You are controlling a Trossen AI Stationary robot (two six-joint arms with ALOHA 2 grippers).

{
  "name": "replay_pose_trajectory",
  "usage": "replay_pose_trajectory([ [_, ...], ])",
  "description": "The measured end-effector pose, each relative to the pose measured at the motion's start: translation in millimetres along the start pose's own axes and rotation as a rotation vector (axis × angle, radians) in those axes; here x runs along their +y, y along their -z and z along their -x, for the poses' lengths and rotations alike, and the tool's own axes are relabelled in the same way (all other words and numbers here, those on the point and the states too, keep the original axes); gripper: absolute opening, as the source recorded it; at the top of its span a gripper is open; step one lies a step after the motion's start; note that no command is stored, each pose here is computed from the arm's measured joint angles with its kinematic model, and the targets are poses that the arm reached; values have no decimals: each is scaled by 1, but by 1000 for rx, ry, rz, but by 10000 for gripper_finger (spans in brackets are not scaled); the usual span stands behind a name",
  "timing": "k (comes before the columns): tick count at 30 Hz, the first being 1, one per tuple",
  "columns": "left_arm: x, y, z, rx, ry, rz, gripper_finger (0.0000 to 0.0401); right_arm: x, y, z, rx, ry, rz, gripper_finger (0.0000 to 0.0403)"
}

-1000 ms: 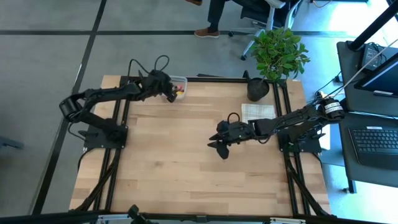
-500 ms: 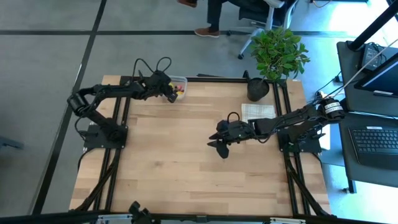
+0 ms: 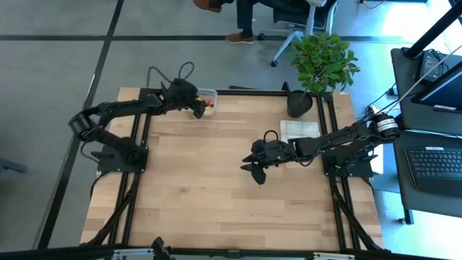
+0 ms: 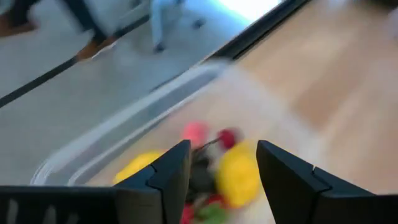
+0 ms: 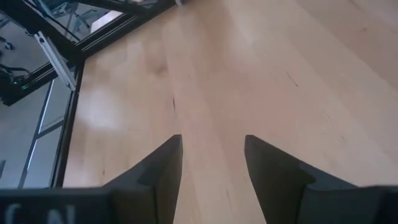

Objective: Pick and placing Produce into tupperware
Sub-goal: Return to Home Position

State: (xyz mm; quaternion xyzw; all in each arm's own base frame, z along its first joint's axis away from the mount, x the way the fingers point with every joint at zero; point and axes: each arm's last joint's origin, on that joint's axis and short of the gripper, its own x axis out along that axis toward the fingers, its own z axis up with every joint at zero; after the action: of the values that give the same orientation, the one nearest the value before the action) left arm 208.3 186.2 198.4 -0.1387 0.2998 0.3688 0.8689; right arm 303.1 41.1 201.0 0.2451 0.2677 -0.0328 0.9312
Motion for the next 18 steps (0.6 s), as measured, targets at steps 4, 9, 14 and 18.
replay_pose_trajectory([
  [4, -6, -19, 40, -147, 143, -27, 171, 2, -4, 1, -36, -14, 55, 177],
  [9, -20, -17, 92, -335, 218, -73, 162, 5, -15, 14, -138, 43, 181, 177],
  [14, -32, 9, 125, -430, 284, -111, 152, 7, -33, 44, -239, 84, 329, 177],
  [18, -38, 37, 139, -492, 320, -139, 144, -7, -32, 70, -297, 114, 402, 177],
])
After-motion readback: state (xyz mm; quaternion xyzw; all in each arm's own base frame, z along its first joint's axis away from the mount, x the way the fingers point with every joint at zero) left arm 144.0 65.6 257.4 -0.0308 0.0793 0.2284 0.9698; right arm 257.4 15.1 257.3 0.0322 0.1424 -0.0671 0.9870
